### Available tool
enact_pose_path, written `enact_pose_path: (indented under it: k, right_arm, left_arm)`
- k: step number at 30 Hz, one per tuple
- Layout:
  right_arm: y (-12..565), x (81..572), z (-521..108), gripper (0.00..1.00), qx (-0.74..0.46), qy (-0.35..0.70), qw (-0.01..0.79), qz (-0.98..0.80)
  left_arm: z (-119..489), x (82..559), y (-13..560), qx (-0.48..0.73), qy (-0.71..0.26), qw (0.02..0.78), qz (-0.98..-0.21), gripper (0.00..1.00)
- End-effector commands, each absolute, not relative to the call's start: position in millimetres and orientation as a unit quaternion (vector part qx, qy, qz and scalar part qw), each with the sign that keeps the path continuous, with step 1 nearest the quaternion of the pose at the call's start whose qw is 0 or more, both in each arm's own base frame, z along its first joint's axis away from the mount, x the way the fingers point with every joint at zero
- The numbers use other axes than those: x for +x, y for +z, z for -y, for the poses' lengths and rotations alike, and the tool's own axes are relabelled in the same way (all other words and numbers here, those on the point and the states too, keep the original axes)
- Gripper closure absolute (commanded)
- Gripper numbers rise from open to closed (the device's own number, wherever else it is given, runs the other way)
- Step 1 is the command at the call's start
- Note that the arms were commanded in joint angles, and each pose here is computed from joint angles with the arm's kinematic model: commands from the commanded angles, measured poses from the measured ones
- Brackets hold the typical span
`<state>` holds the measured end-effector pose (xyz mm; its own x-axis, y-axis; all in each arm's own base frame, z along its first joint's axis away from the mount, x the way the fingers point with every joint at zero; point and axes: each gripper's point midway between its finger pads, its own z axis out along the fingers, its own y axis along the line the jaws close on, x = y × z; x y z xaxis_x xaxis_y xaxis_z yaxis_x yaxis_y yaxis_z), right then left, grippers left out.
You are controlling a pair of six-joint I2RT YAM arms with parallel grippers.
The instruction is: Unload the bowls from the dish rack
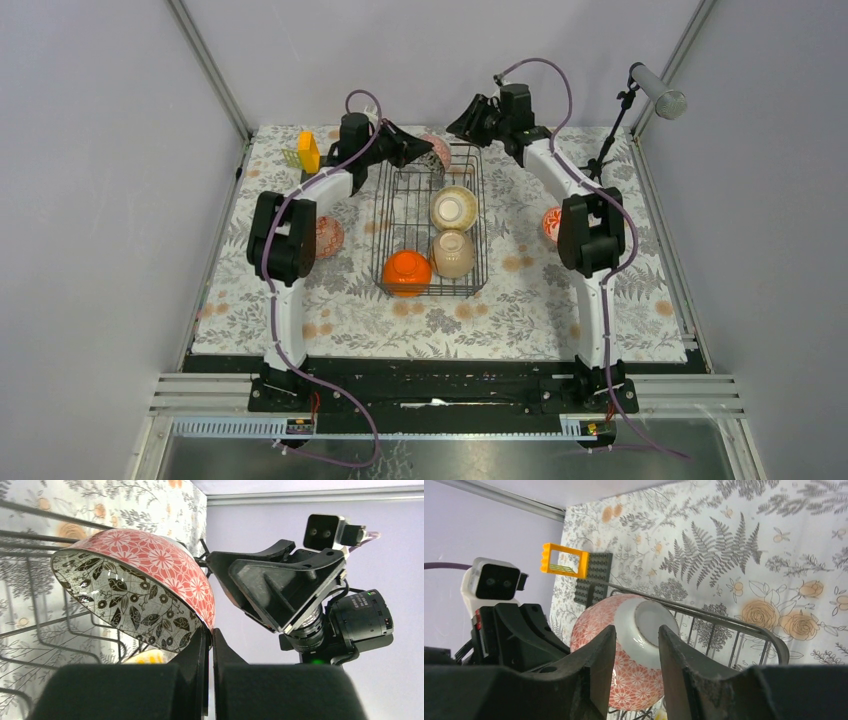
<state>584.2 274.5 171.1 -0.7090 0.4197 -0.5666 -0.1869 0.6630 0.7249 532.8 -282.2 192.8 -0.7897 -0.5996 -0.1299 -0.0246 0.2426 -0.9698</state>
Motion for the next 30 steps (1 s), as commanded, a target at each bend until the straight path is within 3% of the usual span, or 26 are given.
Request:
enact_pose_path:
  k: [1,11,20,30]
  right_arm:
    - [254,578,-262,0.55,0.022,0.409,0.452,-0.792]
    - [254,560,-253,0.55,0.01,0.391,0.457,-0.799]
    - [261,545,-250,0.56,0.008,0.39,0.457,-0.799]
    - [264,521,-247,0.57,0.009,0.399,0.443,-0.803]
  left_arm:
    - [286,521,296,-0.103,-0.635,0.319,-0.696,1.0]
    - [282,487,321,-0.064,-0.625,0.316,-0.711,1.0]
    - [263,445,351,-0.021,-0.568,0.358,-0.741,1.0]
    - [202,400,354,-0.068,-0.474,0.417,-0.773,1.0]
